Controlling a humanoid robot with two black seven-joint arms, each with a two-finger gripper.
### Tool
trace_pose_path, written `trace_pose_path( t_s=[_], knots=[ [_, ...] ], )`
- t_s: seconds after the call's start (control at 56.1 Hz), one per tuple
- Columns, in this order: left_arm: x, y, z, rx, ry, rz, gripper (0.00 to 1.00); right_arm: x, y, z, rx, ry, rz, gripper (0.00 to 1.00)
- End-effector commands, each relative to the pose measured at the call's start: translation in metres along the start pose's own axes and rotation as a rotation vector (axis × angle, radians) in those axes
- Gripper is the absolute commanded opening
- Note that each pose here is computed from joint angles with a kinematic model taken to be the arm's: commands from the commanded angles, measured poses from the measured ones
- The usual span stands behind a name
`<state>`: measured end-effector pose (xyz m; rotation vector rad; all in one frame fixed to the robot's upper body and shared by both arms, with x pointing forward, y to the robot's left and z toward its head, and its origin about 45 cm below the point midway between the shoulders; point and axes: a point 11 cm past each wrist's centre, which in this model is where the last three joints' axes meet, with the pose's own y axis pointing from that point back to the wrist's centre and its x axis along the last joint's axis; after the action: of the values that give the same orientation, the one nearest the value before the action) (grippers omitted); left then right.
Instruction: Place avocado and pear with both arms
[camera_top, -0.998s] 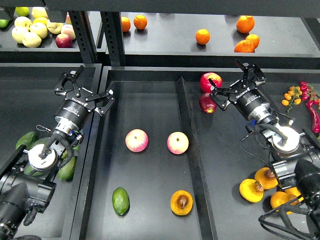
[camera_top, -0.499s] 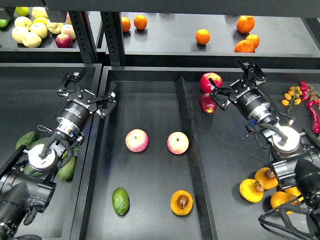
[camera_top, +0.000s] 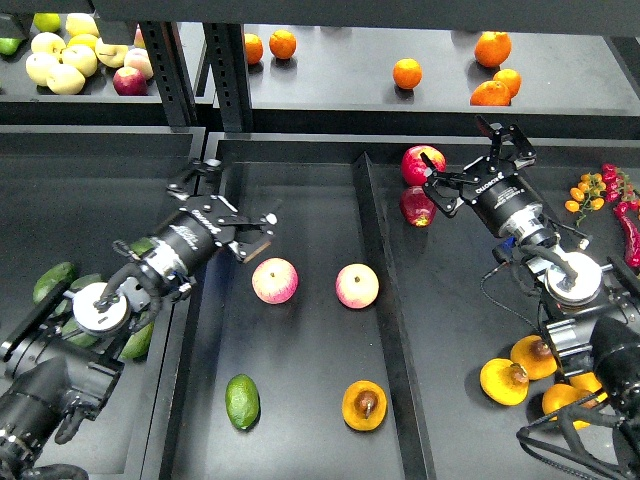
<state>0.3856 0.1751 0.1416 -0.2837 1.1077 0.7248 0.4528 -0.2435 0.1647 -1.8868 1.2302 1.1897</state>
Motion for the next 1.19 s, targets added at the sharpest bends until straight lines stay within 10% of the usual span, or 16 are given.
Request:
trace_pose_path(
  t_s=[0.0, 0.82, 1.176],
  knots=[
    [0.005, 0.006, 0.012, 0.154, -0.166, 0.08, 0.93, 0.001, 0.001, -0.003, 0.015, -0.009, 0.001, 1.0],
    [0.042, 0.045, -0.034, 0.951, -0.849, 0.331, 0.92, 0.0, 0.0, -0.008, 0.03, -0.019, 0.001, 1.0],
    [0.069, 0.067, -0.062, 1.085, -0.883, 0.368, 0.92, 0.006, 0.002, -0.007, 0.028, -0.025, 0.019, 1.0]
  ],
)
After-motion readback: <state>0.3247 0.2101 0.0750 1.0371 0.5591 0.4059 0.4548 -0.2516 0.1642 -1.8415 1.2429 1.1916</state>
